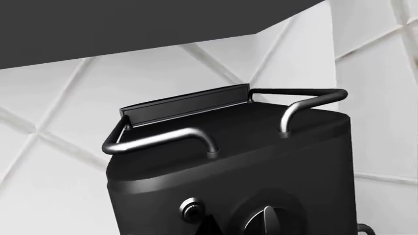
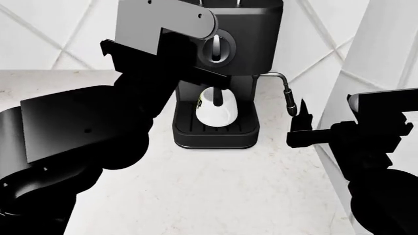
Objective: Press the button on the coffee machine to serve coffee.
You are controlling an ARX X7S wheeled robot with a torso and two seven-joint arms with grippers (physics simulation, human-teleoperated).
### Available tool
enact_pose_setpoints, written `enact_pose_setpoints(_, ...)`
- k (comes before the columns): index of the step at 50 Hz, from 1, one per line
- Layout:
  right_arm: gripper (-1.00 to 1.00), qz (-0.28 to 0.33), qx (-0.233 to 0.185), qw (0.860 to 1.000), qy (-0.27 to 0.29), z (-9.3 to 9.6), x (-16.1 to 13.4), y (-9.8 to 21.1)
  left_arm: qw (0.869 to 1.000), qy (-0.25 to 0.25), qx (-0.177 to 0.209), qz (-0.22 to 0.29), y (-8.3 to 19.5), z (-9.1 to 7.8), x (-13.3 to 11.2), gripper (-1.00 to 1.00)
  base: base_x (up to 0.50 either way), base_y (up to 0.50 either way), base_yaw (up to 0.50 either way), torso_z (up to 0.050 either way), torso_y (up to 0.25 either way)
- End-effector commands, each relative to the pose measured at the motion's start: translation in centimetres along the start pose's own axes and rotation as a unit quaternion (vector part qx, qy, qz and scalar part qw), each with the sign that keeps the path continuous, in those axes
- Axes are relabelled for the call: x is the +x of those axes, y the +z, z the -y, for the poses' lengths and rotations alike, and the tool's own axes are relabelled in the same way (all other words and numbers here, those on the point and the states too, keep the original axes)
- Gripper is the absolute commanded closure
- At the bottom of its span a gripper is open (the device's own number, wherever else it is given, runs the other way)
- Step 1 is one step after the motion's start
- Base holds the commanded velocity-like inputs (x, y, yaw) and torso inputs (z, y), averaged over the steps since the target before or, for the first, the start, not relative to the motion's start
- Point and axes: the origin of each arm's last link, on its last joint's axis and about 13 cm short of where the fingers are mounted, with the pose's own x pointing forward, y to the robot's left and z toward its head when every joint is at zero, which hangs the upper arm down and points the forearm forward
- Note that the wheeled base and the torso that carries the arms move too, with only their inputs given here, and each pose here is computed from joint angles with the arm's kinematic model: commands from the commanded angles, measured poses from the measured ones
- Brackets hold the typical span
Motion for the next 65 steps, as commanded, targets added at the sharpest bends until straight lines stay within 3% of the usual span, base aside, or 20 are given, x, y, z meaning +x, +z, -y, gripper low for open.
enact_pose_setpoints(1, -1.00, 0.000, 0.001, 1.000, 0.000, 0.0, 0.0, 0.0, 1.000, 0.009, 0.008, 0.005, 0.3, -0.2, -0.7, 1.00, 0.00, 0.00, 0.00, 0.000, 0.000)
enact_pose_setpoints(9, -1.00, 0.000, 0.002, 1.000, 0.000, -0.1, 0.1, 0.0, 1.000, 0.023, 0.010, 0.009, 0.4, -0.8, -1.3, 1.00, 0.00, 0.00, 0.00, 0.000, 0.000)
enact_pose_setpoints(34, -1.00, 0.000, 0.003, 1.000, -0.004, 0.0, -0.1, 0.0, 0.994, 0.108, -0.005, -0.021, -1.8, -4.9, -2.3, 1.00, 0.00, 0.00, 0.00, 0.000, 0.000)
enact_pose_setpoints(35, -1.00, 0.001, 0.004, 1.000, -0.004, 0.0, -0.1, 0.0, 0.994, 0.108, -0.007, -0.022, -1.9, -4.9, -2.3, -1.00, 0.00, 0.00, 0.00, 0.000, 0.000)
enact_pose_setpoints(58, -1.00, -0.001, 0.005, 1.000, -0.005, 0.0, -0.2, -0.2, 0.990, 0.135, -0.004, -0.043, -3.5, -6.0, -3.0, -1.00, 0.00, 0.00, 0.00, 0.000, 0.000)
enact_pose_setpoints(60, -1.00, -0.001, 0.006, 1.000, -0.005, 0.0, -0.2, -0.2, 0.990, 0.136, 0.002, -0.044, -4.2, -6.0, -3.0, -1.00, 0.00, 0.00, 0.00, 0.000, 0.000)
enact_pose_setpoints(62, -1.00, -0.001, 0.006, 1.000, -0.005, 0.0, -0.2, -0.2, 0.988, 0.146, 0.036, -0.027, -5.1, -6.2, -3.1, -1.00, 0.00, 0.00, 0.00, 0.000, 0.000)
enact_pose_setpoints(65, -1.00, -0.002, 0.006, 1.000, -0.007, 0.0, -0.2, -0.3, 0.987, 0.148, 0.014, -0.054, -6.2, -6.6, -3.1, -1.00, 0.00, 0.00, 0.00, 0.000, 0.000)
